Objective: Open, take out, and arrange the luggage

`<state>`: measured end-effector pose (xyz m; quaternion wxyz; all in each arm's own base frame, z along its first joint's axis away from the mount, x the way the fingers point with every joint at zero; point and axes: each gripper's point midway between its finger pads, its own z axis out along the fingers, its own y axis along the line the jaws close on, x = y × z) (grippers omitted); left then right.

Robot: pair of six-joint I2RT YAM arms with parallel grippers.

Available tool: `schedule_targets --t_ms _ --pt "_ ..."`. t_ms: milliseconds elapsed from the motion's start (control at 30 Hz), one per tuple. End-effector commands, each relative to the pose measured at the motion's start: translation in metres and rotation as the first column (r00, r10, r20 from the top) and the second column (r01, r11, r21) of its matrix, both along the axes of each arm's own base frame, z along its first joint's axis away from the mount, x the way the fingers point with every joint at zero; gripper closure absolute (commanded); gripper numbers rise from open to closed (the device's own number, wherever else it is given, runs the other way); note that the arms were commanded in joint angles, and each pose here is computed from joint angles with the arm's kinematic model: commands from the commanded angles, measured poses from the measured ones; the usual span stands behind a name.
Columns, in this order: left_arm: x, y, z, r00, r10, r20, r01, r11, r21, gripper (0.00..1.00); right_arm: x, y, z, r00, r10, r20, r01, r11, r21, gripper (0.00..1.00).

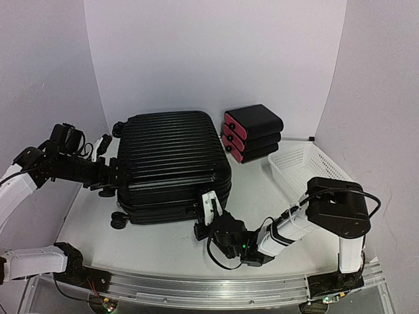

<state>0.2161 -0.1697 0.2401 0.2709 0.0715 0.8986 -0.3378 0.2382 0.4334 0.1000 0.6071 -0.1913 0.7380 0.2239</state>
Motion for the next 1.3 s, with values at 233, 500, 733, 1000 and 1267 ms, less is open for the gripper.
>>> schedule_targets --t_ms 233,500,733,1000,1267 --pt "-0.002 0.043 0.000 0.996 0.084 -0.024 -0.074 0.954 0.290 0.01 0.001 -0.001 0.033 0.998 -0.008 0.069 0.004 0.999 0.048 1.00" --pt "-0.011 0.025 -0.021 0.978 -0.122 -0.167 0.172 0.929 0.328 0.01 -0.004 0.007 0.033 0.997 0.041 0.066 -0.044 0.998 0.045 1.00" --pt "-0.025 0.005 -0.020 0.957 -0.215 -0.195 0.253 0.947 0.196 0.12 -0.006 0.013 0.034 0.996 0.066 0.059 -0.068 0.997 0.047 1.00" --pt "-0.024 0.022 -0.033 0.970 -0.102 -0.220 0.161 0.949 0.269 0.13 -0.005 0.014 0.037 0.996 0.065 0.062 -0.068 0.997 0.045 1.00" --pt "-0.028 0.033 -0.059 0.953 -0.037 -0.300 0.140 0.933 0.330 0.30 -0.004 0.014 0.040 0.996 0.060 0.066 -0.064 0.997 0.052 1.00"
